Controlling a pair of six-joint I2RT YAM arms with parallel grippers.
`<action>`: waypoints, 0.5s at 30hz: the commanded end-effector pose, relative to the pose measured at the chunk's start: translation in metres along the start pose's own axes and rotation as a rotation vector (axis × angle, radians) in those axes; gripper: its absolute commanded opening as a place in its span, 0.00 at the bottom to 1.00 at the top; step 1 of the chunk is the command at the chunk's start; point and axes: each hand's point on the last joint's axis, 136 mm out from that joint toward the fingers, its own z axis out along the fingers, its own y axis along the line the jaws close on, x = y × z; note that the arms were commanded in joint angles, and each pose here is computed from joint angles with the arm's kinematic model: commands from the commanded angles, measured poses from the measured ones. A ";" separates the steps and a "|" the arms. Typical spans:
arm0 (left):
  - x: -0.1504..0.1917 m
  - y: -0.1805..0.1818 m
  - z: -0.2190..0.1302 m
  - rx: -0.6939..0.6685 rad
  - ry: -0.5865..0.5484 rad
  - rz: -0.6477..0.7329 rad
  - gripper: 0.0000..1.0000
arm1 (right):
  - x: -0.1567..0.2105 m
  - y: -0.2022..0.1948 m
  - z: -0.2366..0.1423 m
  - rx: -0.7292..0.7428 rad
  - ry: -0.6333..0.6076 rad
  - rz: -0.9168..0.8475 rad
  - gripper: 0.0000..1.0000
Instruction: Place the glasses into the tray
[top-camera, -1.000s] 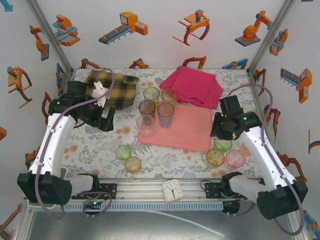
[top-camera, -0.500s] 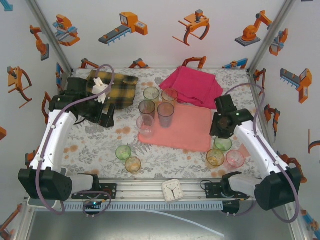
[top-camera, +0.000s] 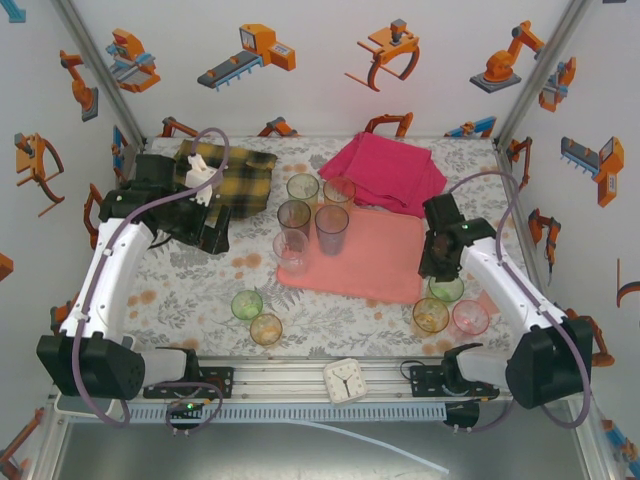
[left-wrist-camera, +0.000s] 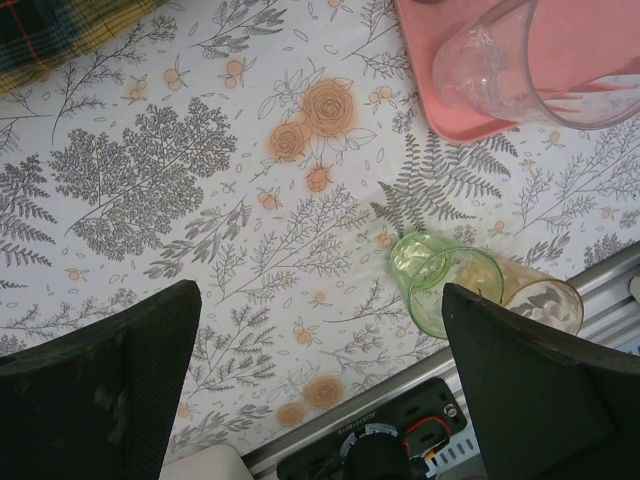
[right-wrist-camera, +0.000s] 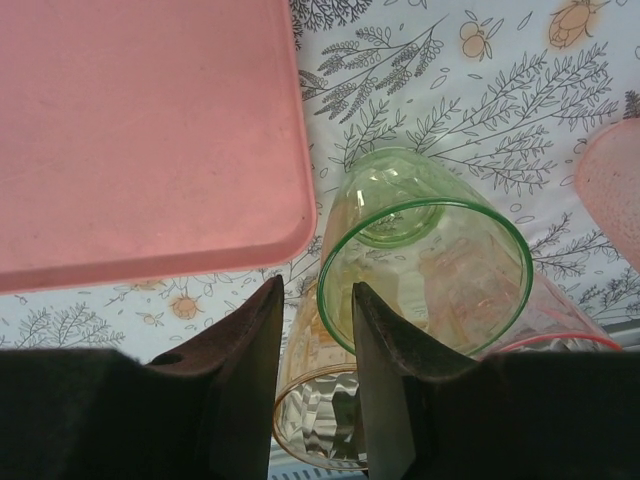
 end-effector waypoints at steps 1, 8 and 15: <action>-0.009 -0.002 -0.003 0.017 -0.024 0.000 0.99 | -0.001 -0.004 0.008 0.024 -0.010 0.036 0.34; -0.008 -0.002 -0.003 0.015 -0.024 0.001 0.99 | 0.001 -0.008 0.015 0.049 0.001 0.036 0.32; -0.007 -0.003 -0.003 0.015 -0.024 -0.003 0.99 | 0.001 -0.010 0.020 0.072 0.002 0.027 0.30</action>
